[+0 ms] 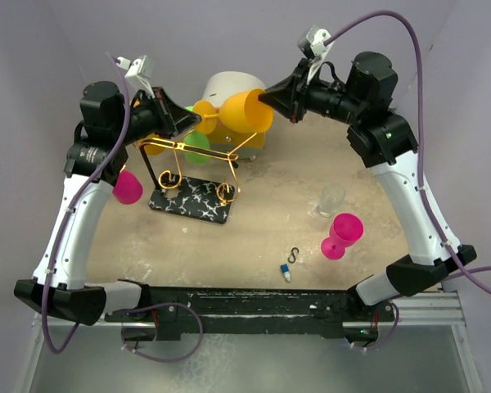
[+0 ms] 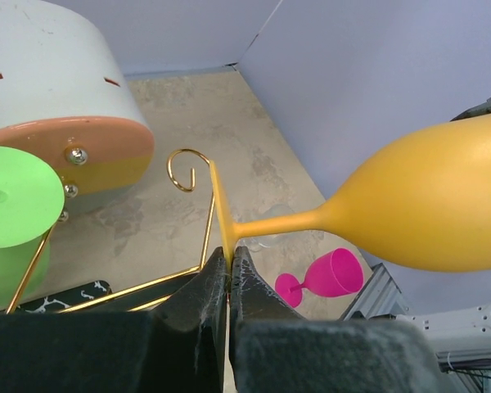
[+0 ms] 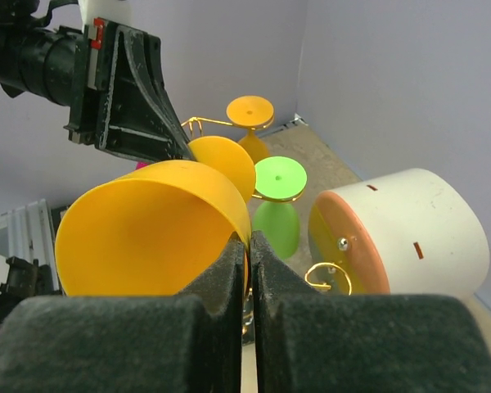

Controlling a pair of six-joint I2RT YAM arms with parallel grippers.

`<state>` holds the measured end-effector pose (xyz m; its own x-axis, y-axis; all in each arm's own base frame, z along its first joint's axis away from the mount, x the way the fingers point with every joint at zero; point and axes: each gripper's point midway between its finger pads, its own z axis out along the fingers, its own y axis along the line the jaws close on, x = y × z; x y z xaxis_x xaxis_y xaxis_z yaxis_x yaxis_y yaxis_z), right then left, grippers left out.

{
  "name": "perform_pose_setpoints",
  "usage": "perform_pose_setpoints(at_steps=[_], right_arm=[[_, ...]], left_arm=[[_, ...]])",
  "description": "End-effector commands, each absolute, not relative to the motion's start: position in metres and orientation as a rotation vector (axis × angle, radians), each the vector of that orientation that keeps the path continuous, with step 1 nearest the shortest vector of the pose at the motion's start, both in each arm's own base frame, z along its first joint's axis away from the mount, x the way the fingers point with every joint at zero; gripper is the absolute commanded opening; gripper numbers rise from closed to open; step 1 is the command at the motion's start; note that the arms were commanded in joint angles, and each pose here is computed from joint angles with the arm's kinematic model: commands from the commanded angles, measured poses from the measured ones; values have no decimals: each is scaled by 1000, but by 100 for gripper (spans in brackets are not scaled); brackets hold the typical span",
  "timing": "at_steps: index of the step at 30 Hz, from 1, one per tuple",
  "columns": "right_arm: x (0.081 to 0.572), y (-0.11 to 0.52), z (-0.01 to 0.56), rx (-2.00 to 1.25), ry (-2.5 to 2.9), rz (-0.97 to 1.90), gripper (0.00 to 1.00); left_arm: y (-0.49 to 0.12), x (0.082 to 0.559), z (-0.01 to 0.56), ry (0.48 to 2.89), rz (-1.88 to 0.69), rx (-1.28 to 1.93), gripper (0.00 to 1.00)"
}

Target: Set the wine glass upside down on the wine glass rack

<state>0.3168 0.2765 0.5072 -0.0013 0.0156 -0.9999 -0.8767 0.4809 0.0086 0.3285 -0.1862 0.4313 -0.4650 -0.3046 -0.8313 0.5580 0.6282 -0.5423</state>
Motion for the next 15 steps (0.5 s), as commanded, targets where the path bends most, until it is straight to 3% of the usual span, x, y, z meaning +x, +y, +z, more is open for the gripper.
perform_pose_setpoints(at_steps=[1,5,11,15], right_arm=[[302,272,527,-835,1312,833,7],[300,271,528,-839,1308,828,21],[290,264,534,-857,1282,797,79],[281,255,544,-855,1261,765,92]], left_arm=[[-182,320,449,1725,-1019,232,0],[-178,319,448,1728,-1046,217,0],[-163,317,453,1696,-955,220,0],[-153,311,459,1672,-872,234,0]])
